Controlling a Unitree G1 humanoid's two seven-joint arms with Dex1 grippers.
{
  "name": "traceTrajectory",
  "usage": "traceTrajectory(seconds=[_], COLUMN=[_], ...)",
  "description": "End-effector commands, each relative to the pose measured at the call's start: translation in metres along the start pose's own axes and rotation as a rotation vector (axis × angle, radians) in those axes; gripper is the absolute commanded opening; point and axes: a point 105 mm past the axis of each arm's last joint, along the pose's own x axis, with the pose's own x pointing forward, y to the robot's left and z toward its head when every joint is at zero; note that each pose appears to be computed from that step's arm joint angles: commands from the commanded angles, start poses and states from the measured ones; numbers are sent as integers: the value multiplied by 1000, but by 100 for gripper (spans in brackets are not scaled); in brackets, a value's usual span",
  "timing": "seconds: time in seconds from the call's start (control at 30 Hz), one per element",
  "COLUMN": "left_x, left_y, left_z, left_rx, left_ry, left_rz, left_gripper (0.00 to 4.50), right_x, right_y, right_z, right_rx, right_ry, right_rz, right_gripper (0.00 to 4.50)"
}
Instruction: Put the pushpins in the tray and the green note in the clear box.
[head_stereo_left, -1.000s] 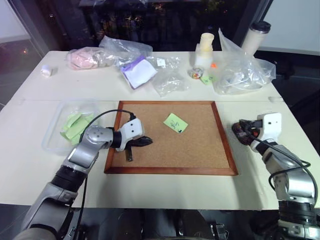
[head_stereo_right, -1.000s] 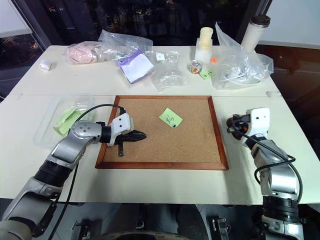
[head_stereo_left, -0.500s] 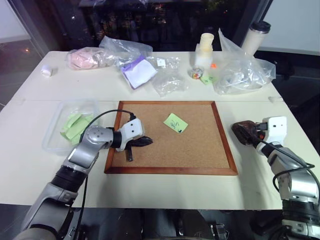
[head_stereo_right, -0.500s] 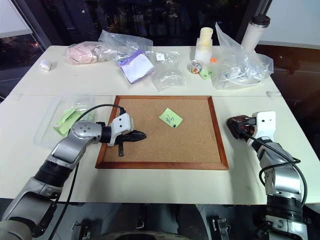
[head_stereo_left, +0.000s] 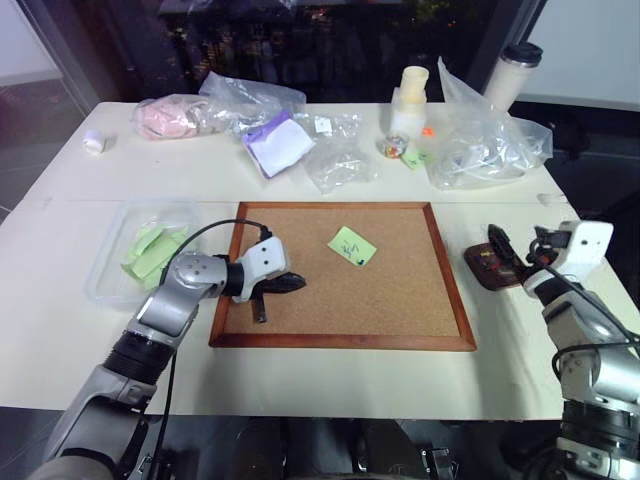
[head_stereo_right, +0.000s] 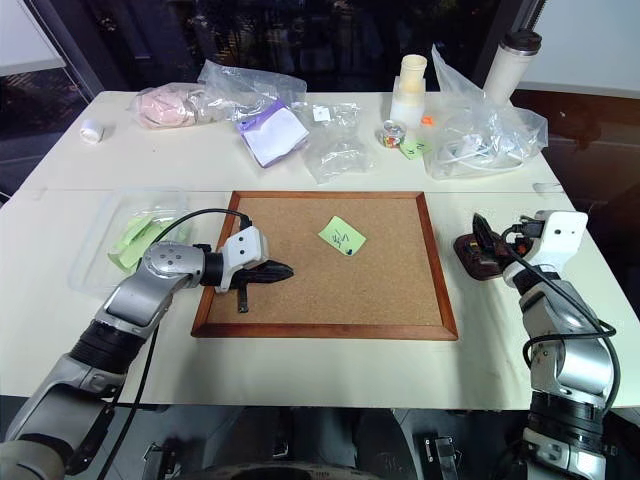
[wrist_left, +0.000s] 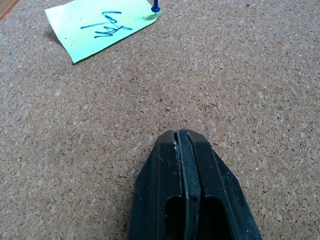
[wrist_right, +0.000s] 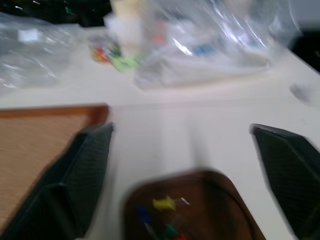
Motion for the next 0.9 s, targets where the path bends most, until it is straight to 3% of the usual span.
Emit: traceTrajectory(seconds=[0.03, 0.17, 0.27, 0.83, 0.9], left_x=[5, 5, 4, 2, 2], left_y=[-9, -8, -8, -11, -11], left_z=[-19, -19, -19, -22, -22], left_rx=[-42, -43, -44, -53, -53], left_ry=[65, 65, 66, 78, 78], left_rz=[-34, -29, -24, -11, -12], left_gripper=[0, 0, 0, 0, 0], right_x=[4, 5, 7, 23, 24], right_y=[80, 133, 150, 167, 169], right_z=[-6, -30, -45, -57, -61], right_rx=[-84, -87, -103, -139, -137], right_ry=[42, 99, 123, 112, 127], right_rz=[350, 541, 601, 698, 709], right_gripper=[447, 447, 447, 447, 396])
